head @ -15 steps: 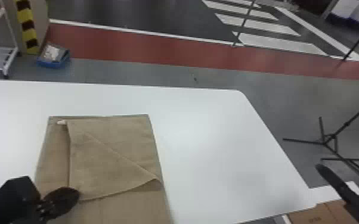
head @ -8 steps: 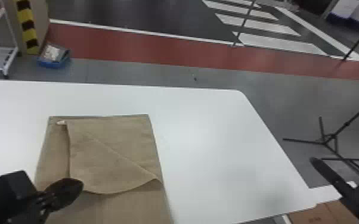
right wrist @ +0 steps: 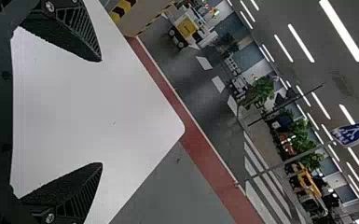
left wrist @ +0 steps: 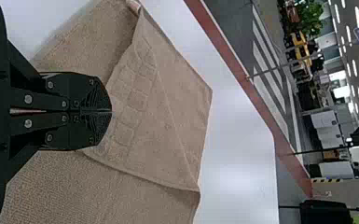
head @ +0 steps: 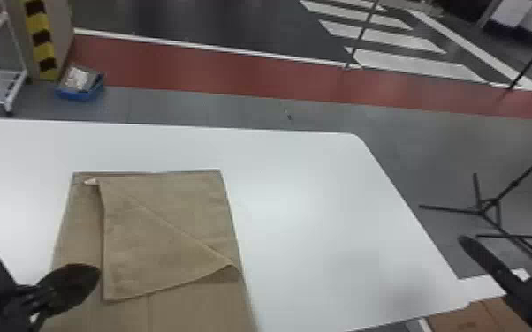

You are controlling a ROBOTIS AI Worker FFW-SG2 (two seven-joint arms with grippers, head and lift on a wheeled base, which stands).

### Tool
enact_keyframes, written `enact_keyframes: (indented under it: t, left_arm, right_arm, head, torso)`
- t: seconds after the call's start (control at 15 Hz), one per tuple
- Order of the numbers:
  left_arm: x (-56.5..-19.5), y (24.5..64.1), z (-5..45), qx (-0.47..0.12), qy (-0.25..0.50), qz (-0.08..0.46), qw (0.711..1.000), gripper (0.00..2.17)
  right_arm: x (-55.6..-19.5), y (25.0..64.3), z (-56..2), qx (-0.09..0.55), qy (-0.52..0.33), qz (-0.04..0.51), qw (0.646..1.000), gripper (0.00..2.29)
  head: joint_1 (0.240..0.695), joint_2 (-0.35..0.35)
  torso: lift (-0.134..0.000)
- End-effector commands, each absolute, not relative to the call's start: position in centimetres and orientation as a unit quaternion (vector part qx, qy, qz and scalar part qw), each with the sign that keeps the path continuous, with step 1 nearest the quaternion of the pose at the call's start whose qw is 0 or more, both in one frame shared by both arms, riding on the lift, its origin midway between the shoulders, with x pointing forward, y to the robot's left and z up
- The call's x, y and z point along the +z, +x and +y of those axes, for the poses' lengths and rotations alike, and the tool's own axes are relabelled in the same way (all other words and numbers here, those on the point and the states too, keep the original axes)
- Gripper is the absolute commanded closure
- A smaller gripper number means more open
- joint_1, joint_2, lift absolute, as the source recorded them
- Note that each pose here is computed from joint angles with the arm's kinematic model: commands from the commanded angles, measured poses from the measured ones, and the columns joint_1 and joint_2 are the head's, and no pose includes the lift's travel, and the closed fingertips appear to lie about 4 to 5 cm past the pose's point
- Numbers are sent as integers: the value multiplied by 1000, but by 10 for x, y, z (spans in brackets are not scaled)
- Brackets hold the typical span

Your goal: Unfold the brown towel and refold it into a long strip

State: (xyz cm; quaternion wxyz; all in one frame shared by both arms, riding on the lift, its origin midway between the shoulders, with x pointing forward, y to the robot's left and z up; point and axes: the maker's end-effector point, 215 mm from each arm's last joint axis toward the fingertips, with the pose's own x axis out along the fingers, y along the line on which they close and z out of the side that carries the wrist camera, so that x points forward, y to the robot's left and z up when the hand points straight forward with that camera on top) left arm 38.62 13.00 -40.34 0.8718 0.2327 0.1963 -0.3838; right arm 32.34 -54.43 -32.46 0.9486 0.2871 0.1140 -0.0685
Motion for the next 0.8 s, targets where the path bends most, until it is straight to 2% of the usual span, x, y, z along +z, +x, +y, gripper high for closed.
enact_keyframes:
  t: [0.0, 0.07, 0.13, 0.4, 0.6, 0.73]
  left_arm:
    - [-412, 373, 104, -408, 234, 197, 861, 785]
    - [-413, 369, 94, -415, 238, 199, 855, 252]
    - [-416, 368, 87, -415, 263, 201, 847, 181]
    - [-421, 372, 74, -408, 351, 203, 818, 424]
    - [-425, 383, 81, -405, 366, 211, 811, 549]
    - [-430, 382, 88, -406, 370, 221, 805, 549]
  right_arm:
    - [-325, 323, -545, -69, 288, 114, 948, 83]
    - [-326, 321, -546, -70, 289, 116, 948, 83]
    - [-325, 319, -546, -70, 291, 115, 947, 83]
    - [-329, 314, -549, -73, 299, 115, 945, 83]
    - [-329, 313, -550, -71, 301, 114, 944, 83]
    - [-328, 313, -552, -73, 301, 113, 944, 83]
  head:
    - [695, -350]
    - [695, -350]
    - [695, -350]
    - [695, -350]
    - [695, -350]
    - [695, -350]
  torso:
    - [-123]
    - [-123]
    - [-123]
    - [-123]
    - [-123]
    - [-123]
